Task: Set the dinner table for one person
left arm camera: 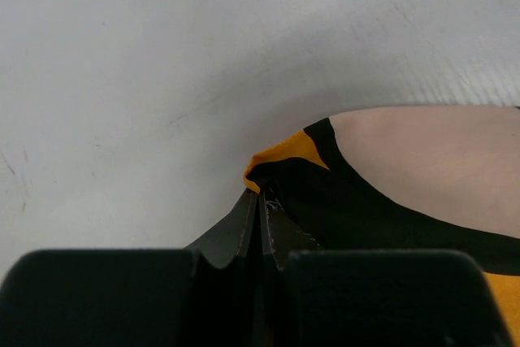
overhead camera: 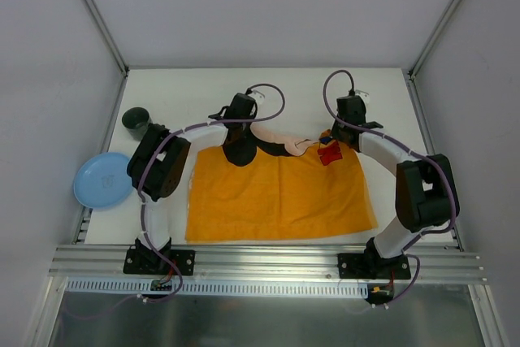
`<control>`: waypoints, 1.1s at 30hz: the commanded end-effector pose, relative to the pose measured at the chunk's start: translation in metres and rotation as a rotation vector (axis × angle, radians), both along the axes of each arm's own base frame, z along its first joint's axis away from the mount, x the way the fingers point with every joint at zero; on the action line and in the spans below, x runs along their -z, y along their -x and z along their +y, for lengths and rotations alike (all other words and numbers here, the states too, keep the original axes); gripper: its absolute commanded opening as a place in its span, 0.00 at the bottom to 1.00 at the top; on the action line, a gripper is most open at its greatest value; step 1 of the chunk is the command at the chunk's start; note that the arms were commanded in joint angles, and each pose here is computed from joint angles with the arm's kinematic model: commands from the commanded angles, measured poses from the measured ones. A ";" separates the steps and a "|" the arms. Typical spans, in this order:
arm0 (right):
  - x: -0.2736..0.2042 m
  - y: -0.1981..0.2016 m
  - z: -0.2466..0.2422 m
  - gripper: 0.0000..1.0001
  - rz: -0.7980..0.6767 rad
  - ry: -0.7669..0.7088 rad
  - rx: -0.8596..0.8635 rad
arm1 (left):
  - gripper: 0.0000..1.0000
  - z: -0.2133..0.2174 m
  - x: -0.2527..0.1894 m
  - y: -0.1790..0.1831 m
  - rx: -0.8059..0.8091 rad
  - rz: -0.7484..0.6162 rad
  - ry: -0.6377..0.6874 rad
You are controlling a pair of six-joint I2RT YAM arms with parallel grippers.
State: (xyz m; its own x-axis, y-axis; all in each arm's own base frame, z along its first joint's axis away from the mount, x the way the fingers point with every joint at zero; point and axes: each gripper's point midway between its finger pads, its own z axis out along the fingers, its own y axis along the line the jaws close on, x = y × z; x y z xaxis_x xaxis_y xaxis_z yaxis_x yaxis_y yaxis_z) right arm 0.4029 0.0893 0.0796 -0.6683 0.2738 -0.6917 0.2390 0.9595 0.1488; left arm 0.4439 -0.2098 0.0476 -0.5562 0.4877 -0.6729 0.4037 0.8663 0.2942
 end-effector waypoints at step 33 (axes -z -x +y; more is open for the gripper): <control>-0.130 0.041 0.009 0.99 -0.283 -0.092 -0.041 | 0.97 -0.010 -0.082 0.058 -0.289 0.042 0.533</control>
